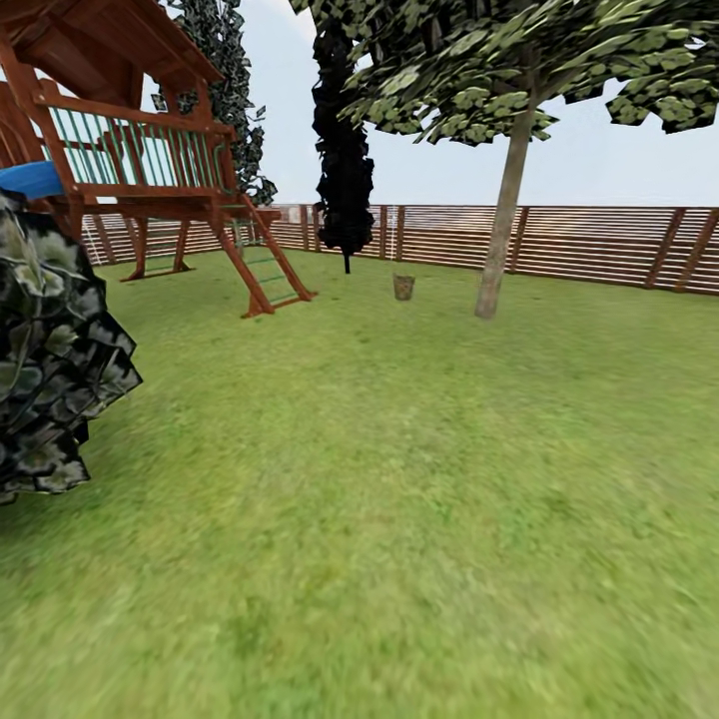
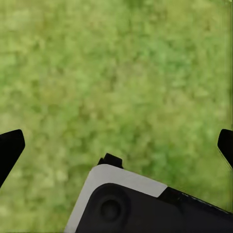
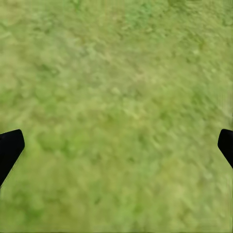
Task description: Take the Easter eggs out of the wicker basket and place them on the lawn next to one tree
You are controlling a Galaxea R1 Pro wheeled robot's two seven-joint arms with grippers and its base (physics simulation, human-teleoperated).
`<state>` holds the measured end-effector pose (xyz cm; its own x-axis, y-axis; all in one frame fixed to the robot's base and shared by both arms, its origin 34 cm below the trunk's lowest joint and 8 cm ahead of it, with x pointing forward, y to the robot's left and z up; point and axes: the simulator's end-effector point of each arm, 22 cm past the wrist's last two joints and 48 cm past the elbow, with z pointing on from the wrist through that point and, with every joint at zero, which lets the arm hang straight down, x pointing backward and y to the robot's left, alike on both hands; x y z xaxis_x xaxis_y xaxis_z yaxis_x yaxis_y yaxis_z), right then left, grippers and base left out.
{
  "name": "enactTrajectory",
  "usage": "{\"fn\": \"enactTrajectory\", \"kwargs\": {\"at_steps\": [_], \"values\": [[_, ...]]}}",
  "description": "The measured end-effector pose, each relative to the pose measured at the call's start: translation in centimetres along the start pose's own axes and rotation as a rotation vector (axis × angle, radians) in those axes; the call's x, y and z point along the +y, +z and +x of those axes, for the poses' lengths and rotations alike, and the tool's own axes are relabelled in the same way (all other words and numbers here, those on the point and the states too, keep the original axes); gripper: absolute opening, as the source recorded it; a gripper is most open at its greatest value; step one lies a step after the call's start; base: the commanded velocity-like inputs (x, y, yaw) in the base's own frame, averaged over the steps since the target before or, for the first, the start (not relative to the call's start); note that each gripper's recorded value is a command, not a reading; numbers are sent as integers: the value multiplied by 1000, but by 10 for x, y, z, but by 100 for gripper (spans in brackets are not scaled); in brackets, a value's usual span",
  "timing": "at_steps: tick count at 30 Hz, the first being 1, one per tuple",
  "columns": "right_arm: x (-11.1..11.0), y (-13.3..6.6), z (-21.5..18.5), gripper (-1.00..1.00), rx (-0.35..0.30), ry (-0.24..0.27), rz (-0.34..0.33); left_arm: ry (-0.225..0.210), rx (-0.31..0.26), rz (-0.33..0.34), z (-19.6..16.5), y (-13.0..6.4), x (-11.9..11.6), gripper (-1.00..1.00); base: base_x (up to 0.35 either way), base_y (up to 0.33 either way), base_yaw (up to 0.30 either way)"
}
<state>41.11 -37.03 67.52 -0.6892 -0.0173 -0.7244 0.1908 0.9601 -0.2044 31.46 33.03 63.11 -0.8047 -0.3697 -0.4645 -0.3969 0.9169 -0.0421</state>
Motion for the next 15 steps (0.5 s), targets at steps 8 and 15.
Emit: {"fn": "enactTrajectory", "kwargs": {"at_steps": [8, 15], "values": [[0, 0, 0, 100, 0, 0, 0, 0, 0, 0, 0, 0, 0, 100, 329, 0, 0], [0, 0, 0, 100, 0, 0, 0, 0, 0, 0, 0, 0, 0, 100, 329, 0, 0]]}}
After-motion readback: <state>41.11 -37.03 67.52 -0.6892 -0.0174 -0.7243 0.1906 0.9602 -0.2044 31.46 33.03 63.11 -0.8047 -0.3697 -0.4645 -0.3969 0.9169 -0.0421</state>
